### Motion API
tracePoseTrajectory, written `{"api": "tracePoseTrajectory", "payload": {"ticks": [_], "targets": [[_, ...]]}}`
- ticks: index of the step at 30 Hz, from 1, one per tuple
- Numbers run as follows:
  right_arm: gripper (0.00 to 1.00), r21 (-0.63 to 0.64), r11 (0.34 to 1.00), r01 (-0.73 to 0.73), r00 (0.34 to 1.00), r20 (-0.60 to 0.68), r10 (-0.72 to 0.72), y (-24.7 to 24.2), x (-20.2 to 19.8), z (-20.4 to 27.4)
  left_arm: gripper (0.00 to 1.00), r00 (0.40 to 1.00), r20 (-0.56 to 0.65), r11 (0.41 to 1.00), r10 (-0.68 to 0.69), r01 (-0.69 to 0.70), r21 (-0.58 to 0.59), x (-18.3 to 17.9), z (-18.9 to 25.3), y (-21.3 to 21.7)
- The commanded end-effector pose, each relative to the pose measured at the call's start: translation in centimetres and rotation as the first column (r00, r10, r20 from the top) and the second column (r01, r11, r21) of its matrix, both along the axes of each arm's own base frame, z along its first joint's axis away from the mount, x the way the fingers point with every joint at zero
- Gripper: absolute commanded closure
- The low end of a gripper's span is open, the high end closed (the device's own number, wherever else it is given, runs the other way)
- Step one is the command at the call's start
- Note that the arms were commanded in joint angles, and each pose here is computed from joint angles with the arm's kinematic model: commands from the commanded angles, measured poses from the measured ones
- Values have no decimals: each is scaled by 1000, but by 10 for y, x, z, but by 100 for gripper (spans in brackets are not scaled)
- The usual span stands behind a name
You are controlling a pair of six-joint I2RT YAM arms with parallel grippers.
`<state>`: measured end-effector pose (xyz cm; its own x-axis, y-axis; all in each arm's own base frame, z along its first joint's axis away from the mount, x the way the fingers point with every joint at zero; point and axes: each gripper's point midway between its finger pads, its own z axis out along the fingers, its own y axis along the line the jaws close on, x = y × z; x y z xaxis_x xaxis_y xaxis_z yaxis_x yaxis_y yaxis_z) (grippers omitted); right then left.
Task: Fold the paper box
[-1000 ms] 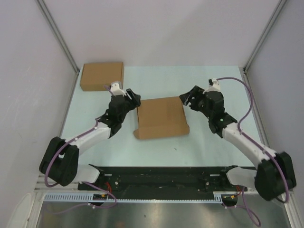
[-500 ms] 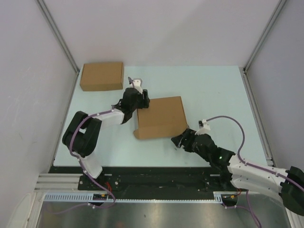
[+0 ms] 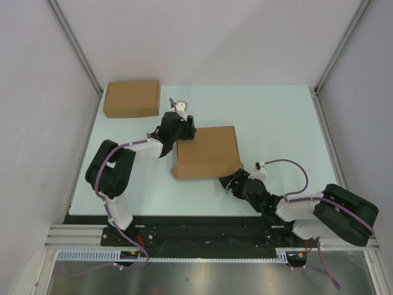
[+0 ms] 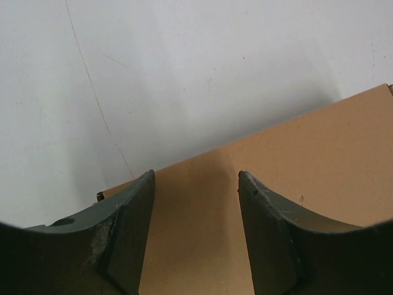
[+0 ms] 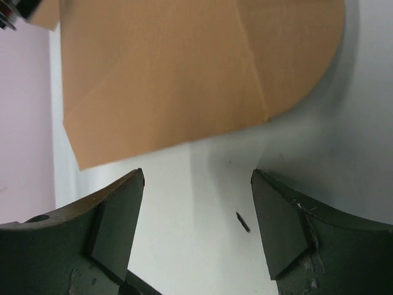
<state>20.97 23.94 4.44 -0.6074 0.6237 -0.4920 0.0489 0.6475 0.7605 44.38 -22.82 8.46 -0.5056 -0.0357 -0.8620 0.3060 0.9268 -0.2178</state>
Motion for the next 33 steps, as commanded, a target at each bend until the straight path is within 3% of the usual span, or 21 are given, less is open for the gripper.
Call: {"api": "tracePoseTrajectory", "payload": {"ticks": [1,11,16,21,33], "targets": [[24,164,984,72,991,102,-89,8,24,32,39,994,-90,998,-58,61,32,-12,-30,-6],[27,187,982,6,983,179,-40,29,29,49,39,991,-115,997,-65,70,33,-15,-37,-9],[36,177,984,11,979,200,-47,28,35,59,39,987,-138,996,-85,88,16,-17,-41,-15],[32,169,985,-31,972,234,-10,37,38,78,39,974,-185,991,-133,133,-11,-23,-49,-24],[24,-157,982,-103,949,281,145,27,17,112,40,938,-283,980,-198,196,-37,-41,-76,-44]]}}
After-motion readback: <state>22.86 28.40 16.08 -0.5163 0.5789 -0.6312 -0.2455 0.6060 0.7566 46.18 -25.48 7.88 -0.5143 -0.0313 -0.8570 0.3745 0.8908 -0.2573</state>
